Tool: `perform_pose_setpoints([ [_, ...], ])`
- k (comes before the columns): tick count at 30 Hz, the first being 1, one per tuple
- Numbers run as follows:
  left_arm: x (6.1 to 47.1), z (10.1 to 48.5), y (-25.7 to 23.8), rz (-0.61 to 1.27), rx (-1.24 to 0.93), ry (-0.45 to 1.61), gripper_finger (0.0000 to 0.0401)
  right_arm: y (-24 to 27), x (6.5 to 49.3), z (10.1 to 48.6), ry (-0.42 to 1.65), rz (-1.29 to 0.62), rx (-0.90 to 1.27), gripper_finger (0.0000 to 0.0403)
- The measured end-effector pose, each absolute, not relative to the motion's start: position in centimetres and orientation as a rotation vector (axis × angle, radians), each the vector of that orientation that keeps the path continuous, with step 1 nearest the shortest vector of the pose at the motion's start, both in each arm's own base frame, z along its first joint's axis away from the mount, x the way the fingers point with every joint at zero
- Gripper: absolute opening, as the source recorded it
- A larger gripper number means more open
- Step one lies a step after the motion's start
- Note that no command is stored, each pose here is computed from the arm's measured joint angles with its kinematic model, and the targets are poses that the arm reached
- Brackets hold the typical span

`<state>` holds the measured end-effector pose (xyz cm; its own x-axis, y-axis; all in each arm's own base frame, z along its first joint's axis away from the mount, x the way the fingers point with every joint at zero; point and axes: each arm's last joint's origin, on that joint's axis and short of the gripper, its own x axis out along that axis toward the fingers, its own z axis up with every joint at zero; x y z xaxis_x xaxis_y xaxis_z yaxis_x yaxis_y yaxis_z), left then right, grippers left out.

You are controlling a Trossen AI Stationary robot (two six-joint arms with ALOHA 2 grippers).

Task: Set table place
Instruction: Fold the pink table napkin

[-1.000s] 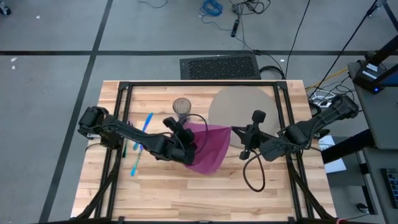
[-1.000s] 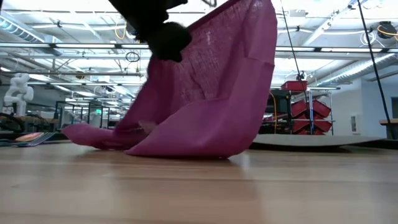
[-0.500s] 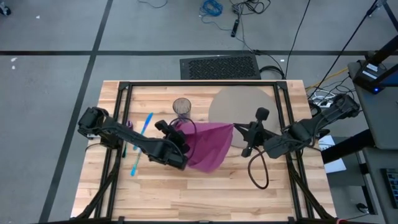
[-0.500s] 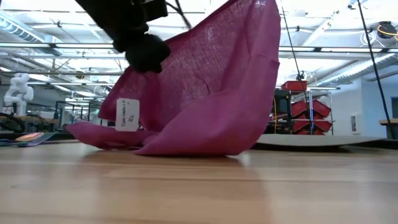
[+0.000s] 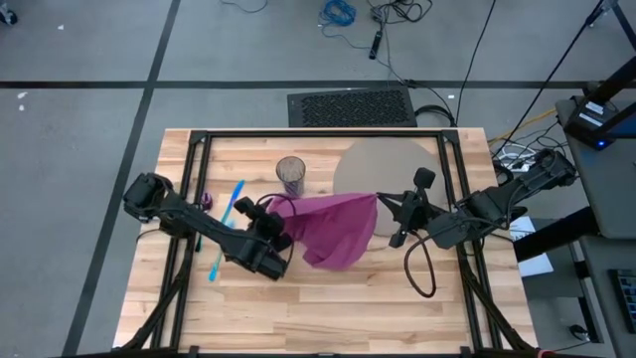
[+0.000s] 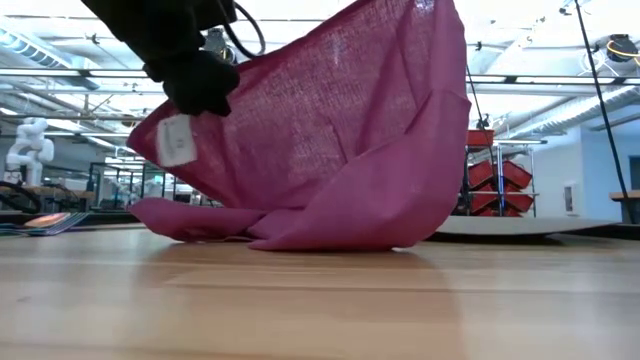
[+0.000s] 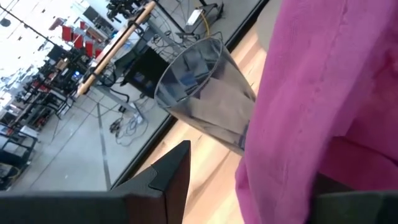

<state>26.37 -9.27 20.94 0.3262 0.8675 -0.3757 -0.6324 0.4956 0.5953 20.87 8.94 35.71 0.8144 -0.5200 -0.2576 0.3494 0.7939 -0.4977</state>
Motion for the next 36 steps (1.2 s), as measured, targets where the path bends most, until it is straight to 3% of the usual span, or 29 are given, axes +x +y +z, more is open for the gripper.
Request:
perform_pose_setpoints([
  [29,22.4,19.5,-11.7,0.997,0.301,0.775,0.0142,8.9,20.9,35.7,0.399,-0.482,-0.452,0.0],
  [33,22.4,19.5,-11.9,0.991,0.306,0.775,0.0111,8.9,20.9,35.7,0.399,-0.482,-0.451,0.0],
  [36,22.3,19.5,-12.1,0.972,0.337,0.78,0.0037,8.9,20.9,35.7,0.399,-0.483,-0.45,0.0],
])
